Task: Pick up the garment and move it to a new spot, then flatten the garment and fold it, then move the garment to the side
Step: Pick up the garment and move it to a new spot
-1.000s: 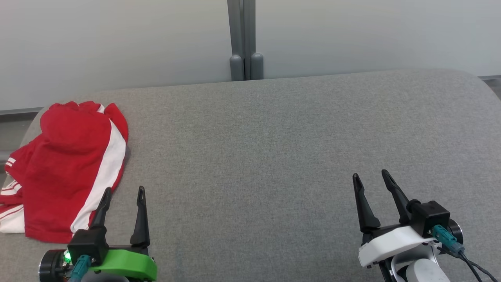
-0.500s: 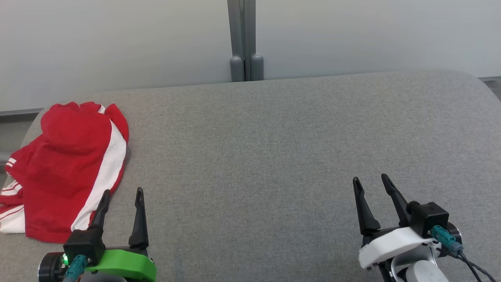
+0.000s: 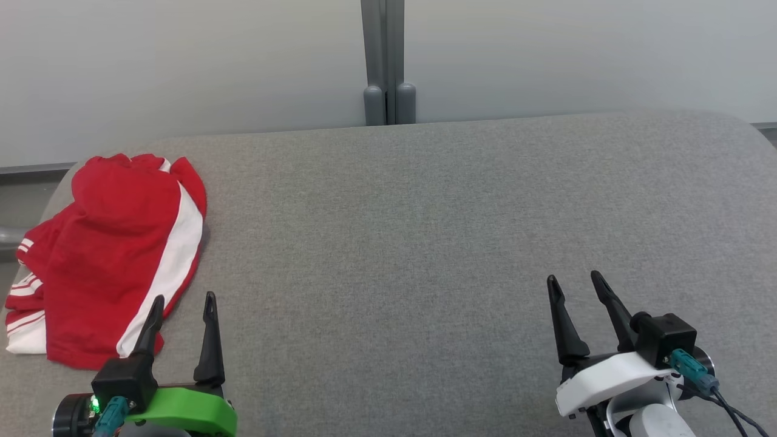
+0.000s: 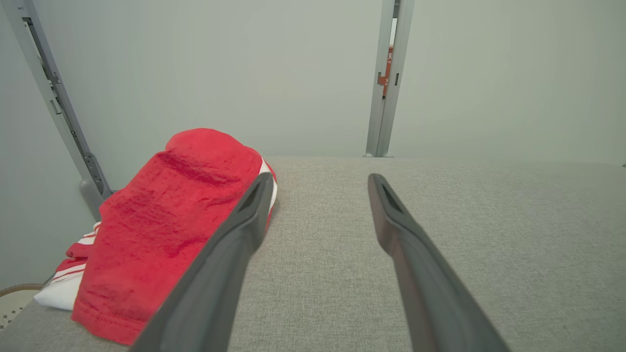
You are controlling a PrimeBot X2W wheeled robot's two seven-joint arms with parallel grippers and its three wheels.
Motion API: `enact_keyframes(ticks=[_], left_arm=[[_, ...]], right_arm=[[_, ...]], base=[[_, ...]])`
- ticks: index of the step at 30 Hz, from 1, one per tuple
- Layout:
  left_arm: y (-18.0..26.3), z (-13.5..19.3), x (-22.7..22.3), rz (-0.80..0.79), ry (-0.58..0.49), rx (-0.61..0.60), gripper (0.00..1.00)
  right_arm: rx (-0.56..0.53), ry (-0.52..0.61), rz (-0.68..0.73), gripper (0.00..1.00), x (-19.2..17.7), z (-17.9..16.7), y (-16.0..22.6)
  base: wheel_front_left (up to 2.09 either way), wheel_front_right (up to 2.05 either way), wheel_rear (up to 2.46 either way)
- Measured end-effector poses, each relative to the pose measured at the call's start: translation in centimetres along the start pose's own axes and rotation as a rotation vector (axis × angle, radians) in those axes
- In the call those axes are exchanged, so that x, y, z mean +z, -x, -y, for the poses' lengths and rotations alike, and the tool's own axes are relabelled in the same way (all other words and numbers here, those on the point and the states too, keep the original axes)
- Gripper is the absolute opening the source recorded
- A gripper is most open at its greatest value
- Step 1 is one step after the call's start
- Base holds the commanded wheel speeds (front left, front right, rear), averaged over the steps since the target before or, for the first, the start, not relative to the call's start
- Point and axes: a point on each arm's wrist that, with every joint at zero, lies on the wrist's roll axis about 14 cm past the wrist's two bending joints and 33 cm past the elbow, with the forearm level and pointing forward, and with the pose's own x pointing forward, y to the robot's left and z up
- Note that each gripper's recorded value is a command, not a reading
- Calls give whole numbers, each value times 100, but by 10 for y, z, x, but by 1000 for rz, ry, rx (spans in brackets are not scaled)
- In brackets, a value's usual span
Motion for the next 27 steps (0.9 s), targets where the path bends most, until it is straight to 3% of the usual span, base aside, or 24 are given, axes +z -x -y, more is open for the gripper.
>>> enact_keyframes(ticks=[15,27], left_arm=[[28,-55,6,5,-41,164,100],[73,-108,13,8,-66,344,100]], right_arm=[[119,-32,-43,100,-15,-39,-18],[277,-48,-91,100,-33,-91,-35]], base=[[0,0,0],[0,0,0]])
